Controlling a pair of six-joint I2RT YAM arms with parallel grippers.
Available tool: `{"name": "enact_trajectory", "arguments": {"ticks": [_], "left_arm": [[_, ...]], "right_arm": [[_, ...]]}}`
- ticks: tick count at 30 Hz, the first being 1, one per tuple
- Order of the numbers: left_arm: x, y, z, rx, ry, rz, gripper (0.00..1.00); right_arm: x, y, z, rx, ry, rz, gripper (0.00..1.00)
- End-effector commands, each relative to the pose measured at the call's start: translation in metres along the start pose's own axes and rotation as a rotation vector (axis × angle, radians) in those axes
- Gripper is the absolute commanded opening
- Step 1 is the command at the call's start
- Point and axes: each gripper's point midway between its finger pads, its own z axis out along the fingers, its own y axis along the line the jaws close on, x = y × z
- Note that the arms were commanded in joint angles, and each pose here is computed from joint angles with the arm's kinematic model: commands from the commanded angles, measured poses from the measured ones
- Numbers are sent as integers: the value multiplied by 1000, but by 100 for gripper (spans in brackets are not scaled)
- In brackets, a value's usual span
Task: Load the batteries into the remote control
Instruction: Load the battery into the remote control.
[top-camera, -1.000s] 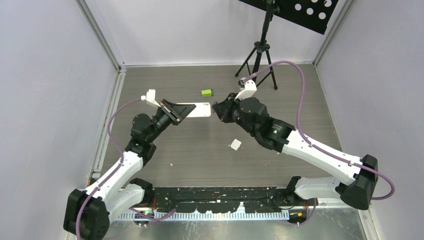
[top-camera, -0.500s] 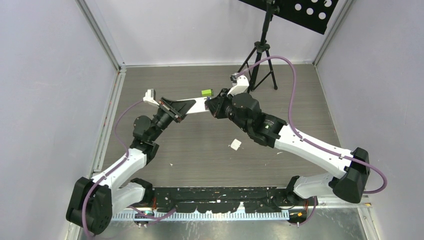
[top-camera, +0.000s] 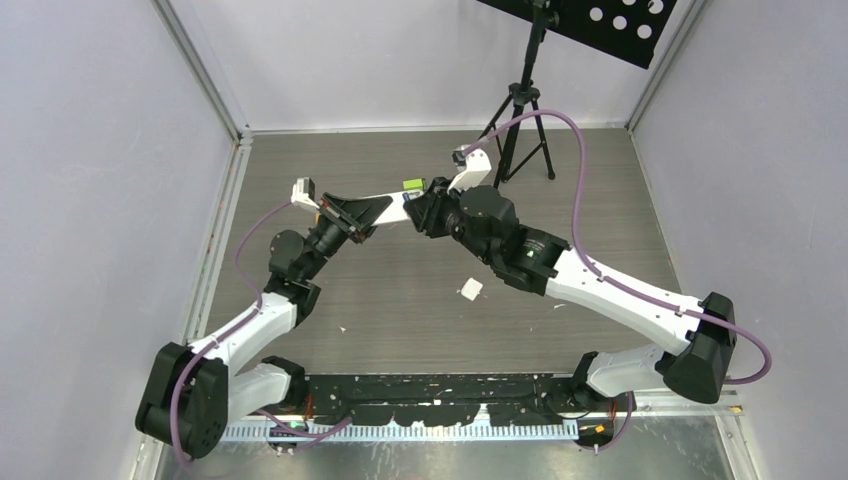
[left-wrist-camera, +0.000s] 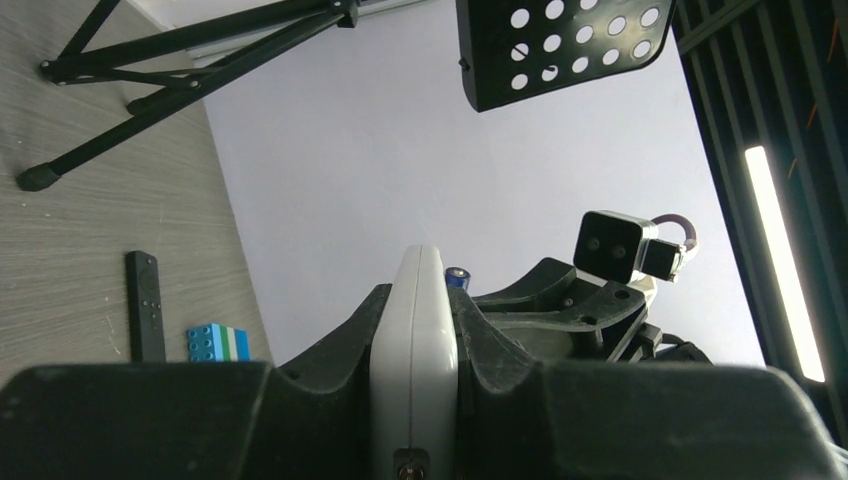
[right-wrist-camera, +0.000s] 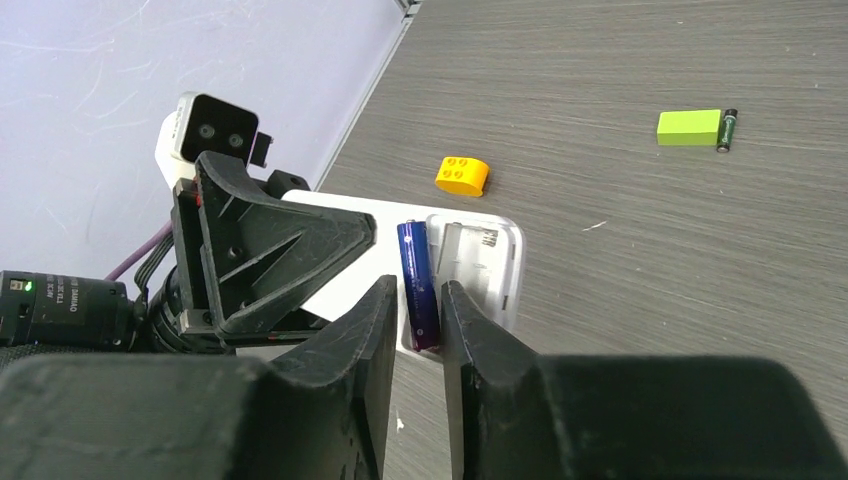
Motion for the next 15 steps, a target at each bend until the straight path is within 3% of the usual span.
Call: {"name": "enact_trajectory", "arguments": {"ticks": [1,10,15], "left_arm": [[-4,-41,0,156,-10,6,0],[-2,-35,-1,145,-5,2,0],[-2,-35,-2,140,-5,-9,0]], "right_arm": [[-9,15,-1,-32,-8,-10,29],[-17,9,-3,9,-30,-4,35],[-21,0,-3,47,-59,-20,26]]}}
